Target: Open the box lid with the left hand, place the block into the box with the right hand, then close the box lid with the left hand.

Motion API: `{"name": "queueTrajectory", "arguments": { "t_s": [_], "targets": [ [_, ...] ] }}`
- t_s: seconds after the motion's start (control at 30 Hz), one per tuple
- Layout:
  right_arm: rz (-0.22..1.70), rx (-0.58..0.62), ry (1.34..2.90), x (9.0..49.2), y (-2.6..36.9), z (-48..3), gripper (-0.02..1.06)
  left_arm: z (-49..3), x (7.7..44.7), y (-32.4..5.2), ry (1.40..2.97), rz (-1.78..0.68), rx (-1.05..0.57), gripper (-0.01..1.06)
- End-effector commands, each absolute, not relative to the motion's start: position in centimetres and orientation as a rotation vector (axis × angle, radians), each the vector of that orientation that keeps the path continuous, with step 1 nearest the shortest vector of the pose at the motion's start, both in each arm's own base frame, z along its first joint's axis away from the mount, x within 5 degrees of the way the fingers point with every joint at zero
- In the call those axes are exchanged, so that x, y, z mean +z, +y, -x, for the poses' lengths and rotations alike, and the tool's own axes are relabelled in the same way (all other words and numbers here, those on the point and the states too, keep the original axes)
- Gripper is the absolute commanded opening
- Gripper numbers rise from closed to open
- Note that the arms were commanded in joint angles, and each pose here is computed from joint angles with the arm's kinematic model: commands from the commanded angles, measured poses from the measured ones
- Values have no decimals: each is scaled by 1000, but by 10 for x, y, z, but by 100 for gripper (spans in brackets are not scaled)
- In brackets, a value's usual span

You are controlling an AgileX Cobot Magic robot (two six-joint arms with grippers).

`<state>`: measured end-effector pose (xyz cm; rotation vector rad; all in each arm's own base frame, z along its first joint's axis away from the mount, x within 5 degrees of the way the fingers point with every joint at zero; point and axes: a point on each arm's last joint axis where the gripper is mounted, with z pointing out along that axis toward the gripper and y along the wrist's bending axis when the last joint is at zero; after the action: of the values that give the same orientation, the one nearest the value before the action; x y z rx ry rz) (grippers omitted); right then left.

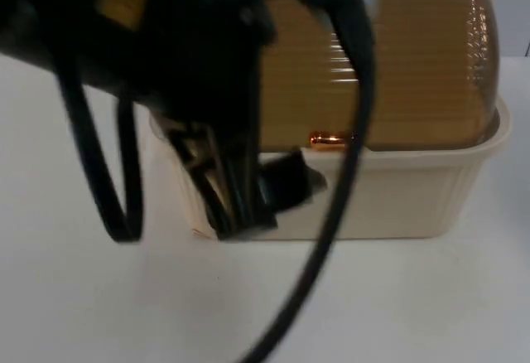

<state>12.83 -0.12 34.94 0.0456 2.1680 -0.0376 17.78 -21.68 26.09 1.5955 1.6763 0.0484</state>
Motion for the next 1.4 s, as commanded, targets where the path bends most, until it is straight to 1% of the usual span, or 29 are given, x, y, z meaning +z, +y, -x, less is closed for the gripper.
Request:
{"name": "queueTrajectory", "arguments": {
  "t_s": [0.0, 0.1, 0.13, 0.23, 0.27, 0.3, 0.43, 0.47, 0.53, 0.6, 0.63, 0.73, 1.0, 1.17, 1.37],
  "targets": [
    [-35, -53, 2161, 352, -2, -128, 105, -177, 258, -227, 1582, -1662, 90, 104],
    [-30, -68, 2160, 352, -3, -128, 105, -182, 247, -238, 1446, -1798, 216, 104],
    [-30, -68, 2160, 352, -3, -128, 105, -182, 247, -238, 1446, -1798, 216, 104],
    [-30, -68, 2160, 352, -3, -128, 105, -185, 236, -246, 1280, -1929, 375, 104],
    [-29, -71, 2160, 352, -3, -128, 105, -187, 232, -249, 1267, -1929, 425, 104],
    [-29, -71, 2160, 352, -3, -128, 105, -187, 232, -249, 1267, -1929, 425, 104],
    [-19, -97, 2148, 353, -4, -129, 105, -191, 223, -262, 1231, -1838, 530, 104],
    [-19, -97, 2148, 353, -4, -129, 105, -191, 223, -262, 1231, -1838, 530, 104],
    [-13, -127, 2143, 353, -6, -129, 105, -191, 222, -271, 1176, -1774, 589, 104],
    [-11, -133, 2142, 353, -6, -129, 105, -189, 218, -275, 1250, -1687, 563, 104],
    [-11, -133, 2142, 353, -6, -129, 105, -189, 218, -275, 1250, -1687, 563, 104],
    [-11, -133, 2142, 353, -6, -129, 105, -189, 207, -276, 1347, -1631, 523, 104],
    [-9, -134, 2134, 354, -6, -129, 105, -192, 185, -278, 1377, -1678, 549, 104],
    [-9, -134, 2134, 354, -6, -129, 105, -193, 177, -280, 1337, -1748, 588, 104],
    [-11, -129, 2134, 354, -6, -129, 105, -193, 173, -281, 1347, -1751, 581, 104]
  ]
}}
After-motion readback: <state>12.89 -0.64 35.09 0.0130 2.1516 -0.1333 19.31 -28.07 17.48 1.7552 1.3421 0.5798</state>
